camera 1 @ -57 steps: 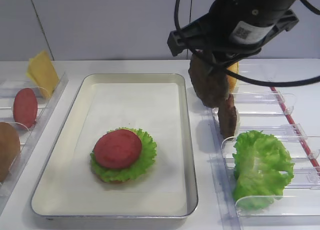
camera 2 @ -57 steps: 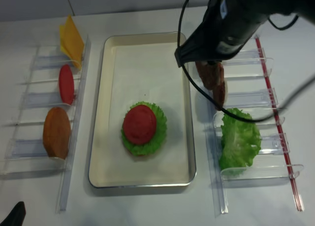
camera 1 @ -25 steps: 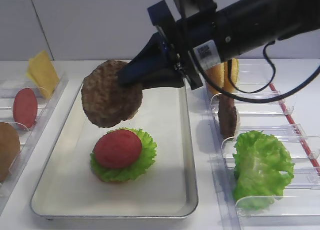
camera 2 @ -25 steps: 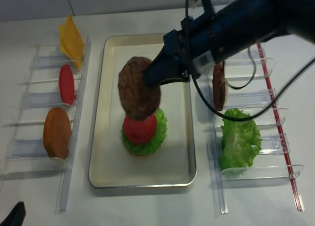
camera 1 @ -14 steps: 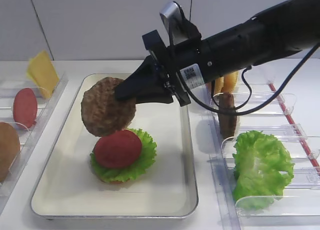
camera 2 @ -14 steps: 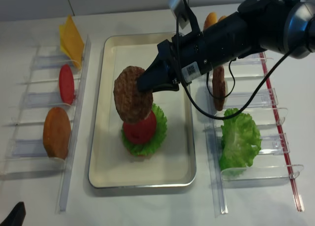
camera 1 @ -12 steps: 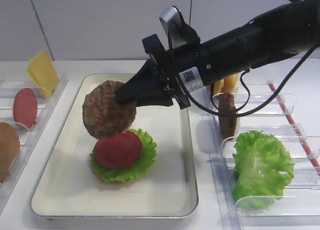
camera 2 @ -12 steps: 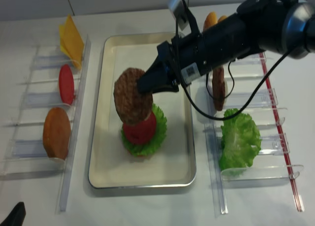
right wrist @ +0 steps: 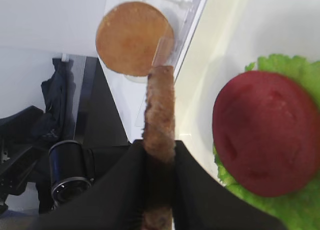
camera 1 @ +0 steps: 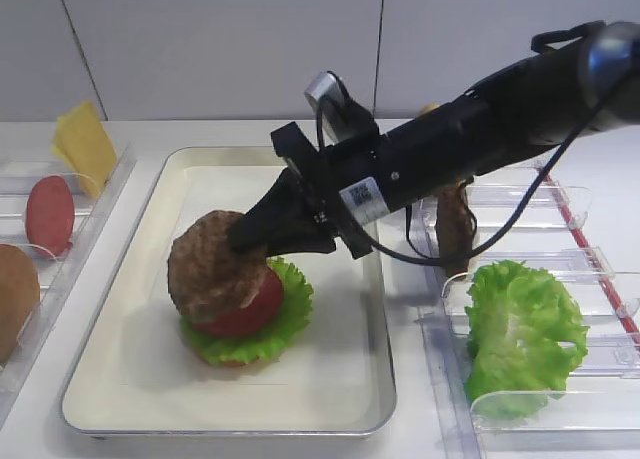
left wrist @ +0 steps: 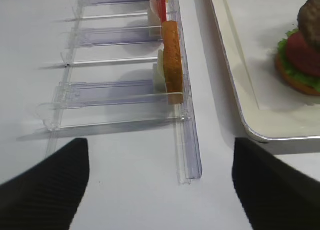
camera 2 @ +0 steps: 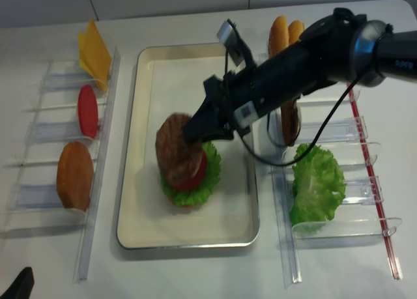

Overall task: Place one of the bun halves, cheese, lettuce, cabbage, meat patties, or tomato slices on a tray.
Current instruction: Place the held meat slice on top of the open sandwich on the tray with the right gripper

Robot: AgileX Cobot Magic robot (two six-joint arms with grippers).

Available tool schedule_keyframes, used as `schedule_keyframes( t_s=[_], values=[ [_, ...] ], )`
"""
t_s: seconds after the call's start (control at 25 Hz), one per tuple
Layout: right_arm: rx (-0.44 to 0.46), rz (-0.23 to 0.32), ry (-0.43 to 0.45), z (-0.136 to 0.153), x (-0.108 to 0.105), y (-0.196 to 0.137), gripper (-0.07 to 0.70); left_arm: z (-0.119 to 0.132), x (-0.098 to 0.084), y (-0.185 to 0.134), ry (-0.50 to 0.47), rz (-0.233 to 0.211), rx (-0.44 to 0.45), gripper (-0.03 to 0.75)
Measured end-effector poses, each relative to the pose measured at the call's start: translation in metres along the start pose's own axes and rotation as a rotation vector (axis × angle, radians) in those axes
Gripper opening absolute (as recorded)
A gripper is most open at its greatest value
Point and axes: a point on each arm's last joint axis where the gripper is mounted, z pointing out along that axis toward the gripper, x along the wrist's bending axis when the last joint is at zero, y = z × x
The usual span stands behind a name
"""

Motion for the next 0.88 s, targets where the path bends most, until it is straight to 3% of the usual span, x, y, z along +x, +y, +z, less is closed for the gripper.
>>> schedule_keyframes(
  t_s=[0.28, 0.88],
  values=[
    [0.026, 0.012, -0.004, 0.011, -0.014, -0.003, 0.137, 0.000, 0.000, 0.000, 0.000, 0.000, 0.000, 0.545],
    [0.007, 0.003, -0.008, 0.005, -0.017, 0.000, 0.136, 0.000, 0.000, 0.000, 0.000, 0.000, 0.000, 0.545]
  ],
)
